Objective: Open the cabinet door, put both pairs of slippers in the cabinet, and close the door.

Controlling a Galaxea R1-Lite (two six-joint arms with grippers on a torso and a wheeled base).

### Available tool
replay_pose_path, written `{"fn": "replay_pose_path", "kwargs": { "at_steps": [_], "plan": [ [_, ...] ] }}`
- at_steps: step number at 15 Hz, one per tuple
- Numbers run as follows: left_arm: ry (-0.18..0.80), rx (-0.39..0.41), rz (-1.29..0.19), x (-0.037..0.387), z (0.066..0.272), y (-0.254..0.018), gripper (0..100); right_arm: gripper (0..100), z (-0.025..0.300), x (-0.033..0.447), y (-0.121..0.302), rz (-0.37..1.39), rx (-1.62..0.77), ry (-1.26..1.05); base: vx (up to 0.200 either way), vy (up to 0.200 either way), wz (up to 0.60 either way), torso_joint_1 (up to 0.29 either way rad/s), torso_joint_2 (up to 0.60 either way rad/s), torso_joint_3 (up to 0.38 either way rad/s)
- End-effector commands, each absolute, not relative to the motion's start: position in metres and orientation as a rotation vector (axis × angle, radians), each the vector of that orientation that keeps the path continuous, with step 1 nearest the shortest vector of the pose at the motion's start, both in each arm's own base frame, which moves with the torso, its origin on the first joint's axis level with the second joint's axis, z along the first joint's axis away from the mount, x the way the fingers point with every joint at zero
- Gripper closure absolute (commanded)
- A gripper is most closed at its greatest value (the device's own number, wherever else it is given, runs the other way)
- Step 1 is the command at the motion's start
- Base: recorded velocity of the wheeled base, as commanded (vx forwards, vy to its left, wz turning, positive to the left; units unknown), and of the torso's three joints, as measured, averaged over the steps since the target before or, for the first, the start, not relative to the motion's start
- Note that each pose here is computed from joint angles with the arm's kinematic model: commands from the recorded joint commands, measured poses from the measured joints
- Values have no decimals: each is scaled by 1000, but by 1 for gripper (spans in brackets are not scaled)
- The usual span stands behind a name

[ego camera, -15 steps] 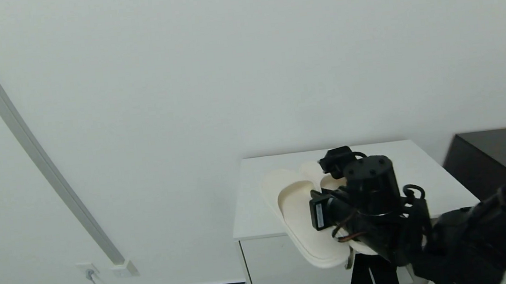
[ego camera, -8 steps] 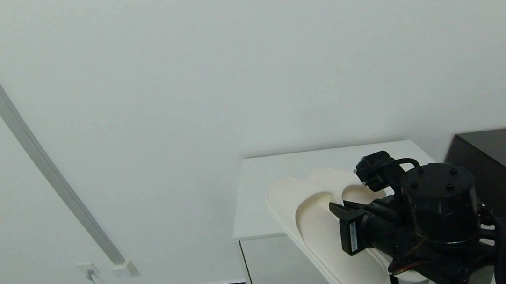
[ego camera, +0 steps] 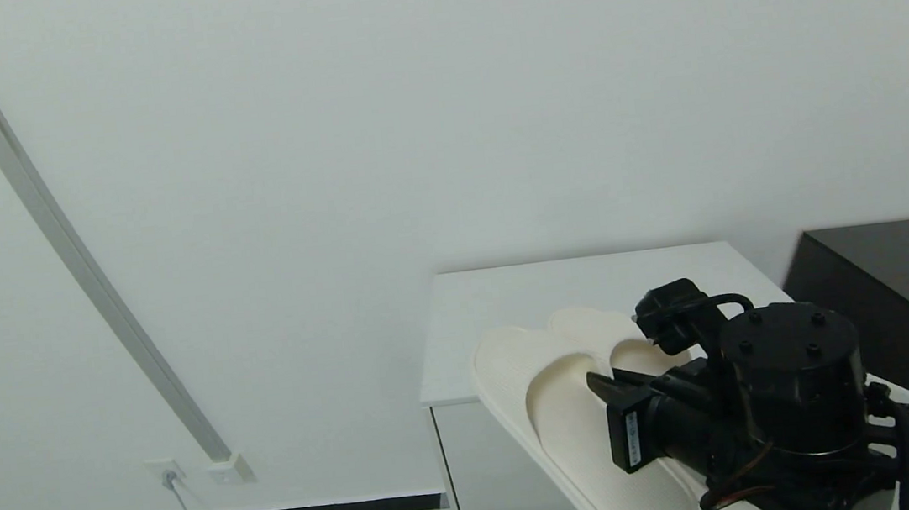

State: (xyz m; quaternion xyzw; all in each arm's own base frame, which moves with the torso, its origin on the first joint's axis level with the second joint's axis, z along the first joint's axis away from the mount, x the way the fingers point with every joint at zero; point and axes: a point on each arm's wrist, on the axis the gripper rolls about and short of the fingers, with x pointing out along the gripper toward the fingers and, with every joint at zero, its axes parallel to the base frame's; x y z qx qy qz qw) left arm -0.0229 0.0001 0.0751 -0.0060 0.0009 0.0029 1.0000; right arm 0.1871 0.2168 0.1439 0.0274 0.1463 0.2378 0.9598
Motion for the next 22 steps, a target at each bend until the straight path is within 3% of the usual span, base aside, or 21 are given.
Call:
{"fn": "replay_pose_path", "kwargs": {
  "at_steps": [1,5,19,22],
  "plan": [
    [3,-12,6,-23,75,0,100,100,141,187,217,481,52,300,-200,0,0,-7,-12,2],
    [3,-12,6,-23,75,0,100,100,137,188,217,480,47,305,-200,0,0,0,-1,4],
    [3,-12,6,-23,75,0,100,100,134,188,217,475,42,313,0,0,0,0,0,0],
    [3,-15,6,-23,75,0,100,100,134,188,216,476,49,303,0,-200,0,-2,2,1]
  ]
}}
